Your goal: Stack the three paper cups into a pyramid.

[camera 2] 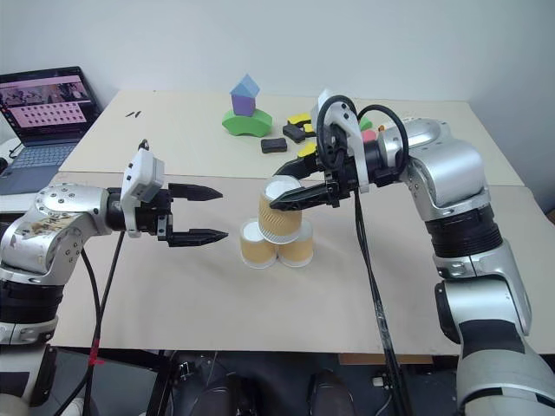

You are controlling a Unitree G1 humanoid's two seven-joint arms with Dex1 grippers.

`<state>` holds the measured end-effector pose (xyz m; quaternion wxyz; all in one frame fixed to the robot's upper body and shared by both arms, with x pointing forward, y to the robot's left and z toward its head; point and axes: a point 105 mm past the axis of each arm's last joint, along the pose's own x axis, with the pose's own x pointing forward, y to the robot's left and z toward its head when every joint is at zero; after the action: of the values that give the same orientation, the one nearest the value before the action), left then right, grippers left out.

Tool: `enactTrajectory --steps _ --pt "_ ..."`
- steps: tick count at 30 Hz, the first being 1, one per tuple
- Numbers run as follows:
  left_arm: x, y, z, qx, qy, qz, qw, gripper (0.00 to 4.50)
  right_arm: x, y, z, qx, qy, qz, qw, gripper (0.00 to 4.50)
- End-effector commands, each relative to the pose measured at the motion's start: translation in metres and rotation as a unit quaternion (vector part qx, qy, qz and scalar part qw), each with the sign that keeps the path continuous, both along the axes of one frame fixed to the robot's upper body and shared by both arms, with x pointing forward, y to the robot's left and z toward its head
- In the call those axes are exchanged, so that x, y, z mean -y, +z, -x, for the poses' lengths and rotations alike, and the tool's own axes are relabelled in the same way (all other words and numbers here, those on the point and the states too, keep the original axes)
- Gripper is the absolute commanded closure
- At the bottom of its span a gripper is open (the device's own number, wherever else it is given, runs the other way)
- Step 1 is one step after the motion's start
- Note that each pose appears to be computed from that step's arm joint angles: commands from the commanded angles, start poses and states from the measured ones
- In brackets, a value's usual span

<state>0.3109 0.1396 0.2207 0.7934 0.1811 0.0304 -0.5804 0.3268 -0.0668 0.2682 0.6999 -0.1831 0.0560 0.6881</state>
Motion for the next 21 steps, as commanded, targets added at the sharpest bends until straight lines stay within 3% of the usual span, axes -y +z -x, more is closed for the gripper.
enactTrajectory --steps 1,21 --pt "-0.001 0.012 0.003 0.026 0.000 0.002 1.000 0.00 -0.006 0.009 -0.001 0.032 0.012 0.002 0.999 1.90" --pt "-0.001 0.014 0.005 0.030 0.004 0.002 1.000 0.00 -0.009 -0.001 -0.016 0.033 0.011 0.012 0.999 1.90"
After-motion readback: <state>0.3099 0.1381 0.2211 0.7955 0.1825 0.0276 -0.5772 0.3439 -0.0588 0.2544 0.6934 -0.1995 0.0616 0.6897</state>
